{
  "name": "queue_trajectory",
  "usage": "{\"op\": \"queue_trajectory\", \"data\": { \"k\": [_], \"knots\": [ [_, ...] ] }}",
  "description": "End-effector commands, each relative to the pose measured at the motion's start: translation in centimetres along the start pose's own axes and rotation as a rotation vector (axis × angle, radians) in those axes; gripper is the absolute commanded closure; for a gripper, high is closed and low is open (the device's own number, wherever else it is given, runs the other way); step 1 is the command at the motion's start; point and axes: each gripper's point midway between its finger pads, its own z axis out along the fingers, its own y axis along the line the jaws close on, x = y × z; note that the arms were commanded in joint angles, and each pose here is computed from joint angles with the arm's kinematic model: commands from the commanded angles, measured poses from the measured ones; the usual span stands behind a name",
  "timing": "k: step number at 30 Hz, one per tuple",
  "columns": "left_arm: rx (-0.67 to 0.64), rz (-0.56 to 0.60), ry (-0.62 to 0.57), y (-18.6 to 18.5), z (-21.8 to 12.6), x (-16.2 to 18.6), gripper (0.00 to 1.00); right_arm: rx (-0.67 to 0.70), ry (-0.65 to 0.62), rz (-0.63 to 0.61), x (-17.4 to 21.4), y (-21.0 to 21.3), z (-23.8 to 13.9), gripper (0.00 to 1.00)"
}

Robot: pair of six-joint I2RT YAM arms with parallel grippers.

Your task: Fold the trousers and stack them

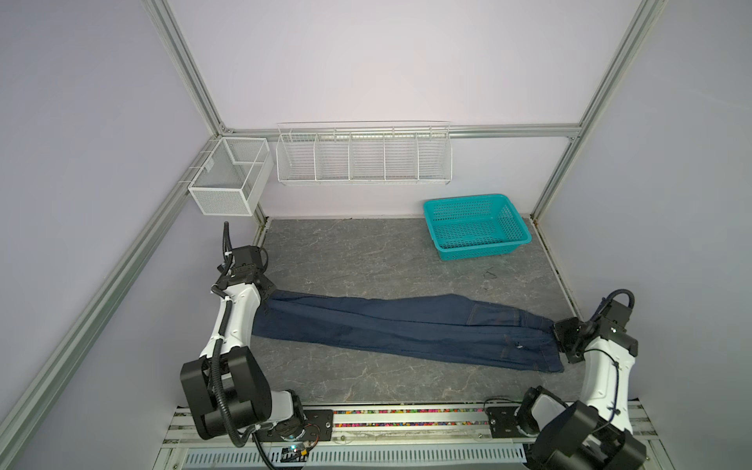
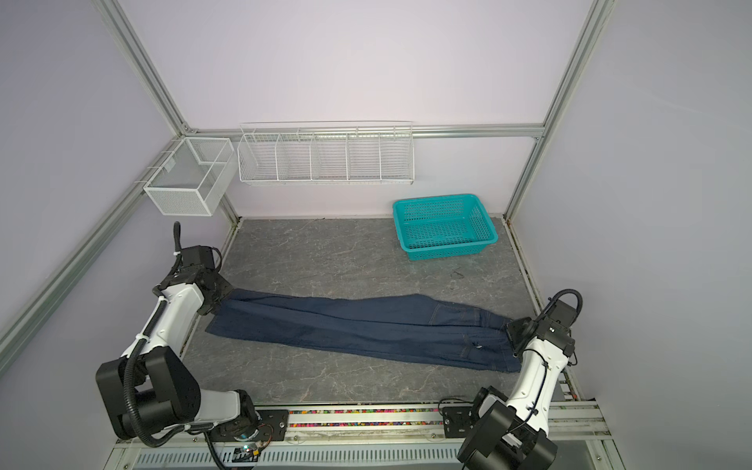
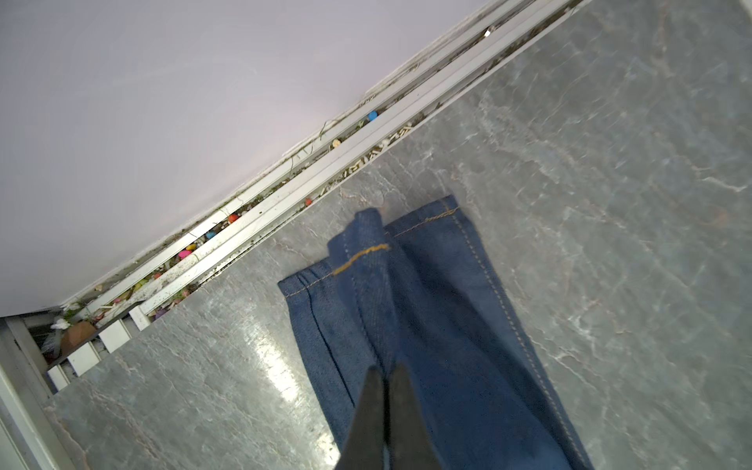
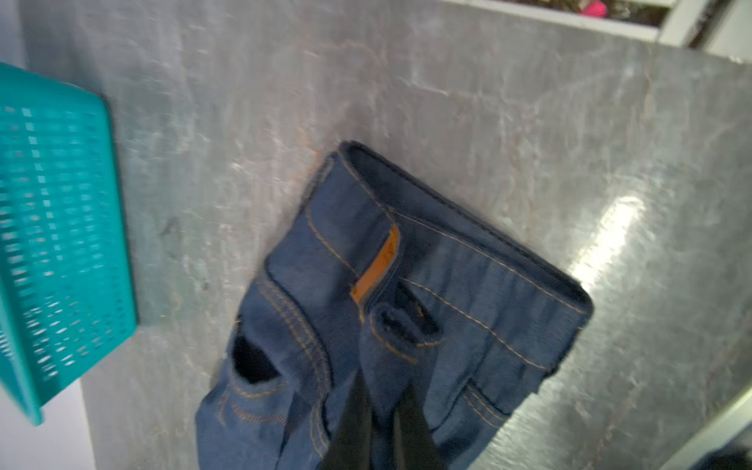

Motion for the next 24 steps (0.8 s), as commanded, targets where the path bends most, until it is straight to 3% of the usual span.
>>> {"op": "queue_trajectory", "data": {
  "k": [1,8,15,17,22,24],
  "knots": [
    [-0.048,-0.016,-0.046,0.9,0.9,-0.7,1.00,0.105,-0.027,-0.008,0.2,-2.2,0.1,0.90],
    [-0.105,-0.014,-0.001,1.8,2.9,0.4,1.00,0.163,-0.025,-0.026,0.8,-3.6,0.3,0.85],
    [-0.135,-0.053,-0.027,3.7,2.1,-1.1,1.00,0.189,-0.078,-0.028,0.0,-3.7,-1.2,0.85],
    [-0.134,-0.050,-0.002,3.7,2.5,-0.4,1.00,0.203,-0.071,-0.032,0.3,-4.1,-1.1,0.79],
    [-0.136,-0.053,0.039,3.8,3.2,0.8,1.00,0.210,-0.067,-0.015,0.6,-4.4,-1.4,0.76],
    [-0.152,-0.050,0.037,4.1,3.0,0.8,0.95,0.231,-0.059,-0.015,0.9,-4.6,-2.4,0.75]
  ]
}}
